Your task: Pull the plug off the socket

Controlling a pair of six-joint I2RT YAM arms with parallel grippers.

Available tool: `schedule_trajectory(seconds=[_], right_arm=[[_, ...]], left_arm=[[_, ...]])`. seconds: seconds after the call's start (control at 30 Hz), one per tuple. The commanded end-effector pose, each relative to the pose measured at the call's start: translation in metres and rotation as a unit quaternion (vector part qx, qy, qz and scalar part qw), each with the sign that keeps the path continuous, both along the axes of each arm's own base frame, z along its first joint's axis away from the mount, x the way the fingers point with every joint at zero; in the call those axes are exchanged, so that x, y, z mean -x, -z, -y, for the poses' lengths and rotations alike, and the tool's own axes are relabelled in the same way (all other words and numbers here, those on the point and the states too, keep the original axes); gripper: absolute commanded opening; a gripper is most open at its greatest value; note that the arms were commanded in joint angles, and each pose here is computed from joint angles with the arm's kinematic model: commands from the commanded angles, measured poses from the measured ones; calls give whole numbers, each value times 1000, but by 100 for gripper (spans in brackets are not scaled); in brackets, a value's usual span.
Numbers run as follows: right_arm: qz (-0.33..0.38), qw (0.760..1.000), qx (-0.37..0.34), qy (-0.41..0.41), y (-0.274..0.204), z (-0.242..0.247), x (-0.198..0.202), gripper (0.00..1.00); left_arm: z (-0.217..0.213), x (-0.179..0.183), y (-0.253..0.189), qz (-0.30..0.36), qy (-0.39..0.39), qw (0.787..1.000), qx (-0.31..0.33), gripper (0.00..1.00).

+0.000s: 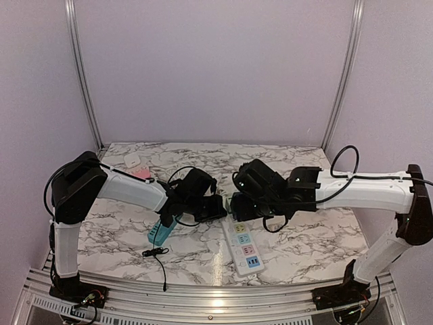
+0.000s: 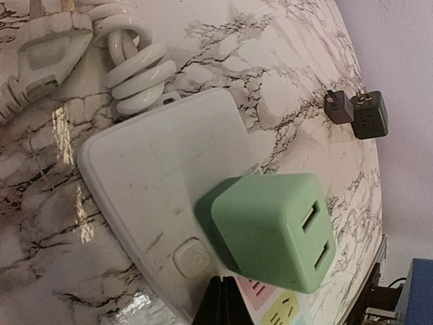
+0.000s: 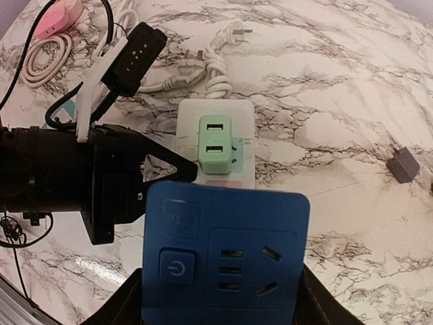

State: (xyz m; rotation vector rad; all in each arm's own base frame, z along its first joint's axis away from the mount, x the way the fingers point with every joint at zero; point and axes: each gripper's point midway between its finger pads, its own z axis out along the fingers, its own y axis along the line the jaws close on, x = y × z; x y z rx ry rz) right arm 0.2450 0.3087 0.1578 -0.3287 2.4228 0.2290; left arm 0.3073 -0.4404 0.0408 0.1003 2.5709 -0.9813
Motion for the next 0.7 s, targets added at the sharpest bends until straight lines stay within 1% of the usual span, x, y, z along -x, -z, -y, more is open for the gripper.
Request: schedule_trajectory(seconds=[0.0,0.17,0.23,0.33,0.5,0.67], right_arm=[[16,999,-22,27,-17,20,-8,30],[13,997,-56,57,-20,54,-16,30],[5,995,-63,71,-11,72,-17,29],[-10,992,-93,86,0,92,-19,29],[-21,981,-169,98,11,117,-21,29],[-43,962,-248,103,29,134,-21,29]], left_arm=[[-60,33,74,-80,-6,986,-148,0],[-50,25,50,-58,1,989,-135,0],[-46,21,37,-47,5,990,-131,0],[-39,15,18,-30,10,992,-118,0],[-31,8,-13,-7,15,995,-103,0],[-30,6,-28,5,16,995,-97,0]])
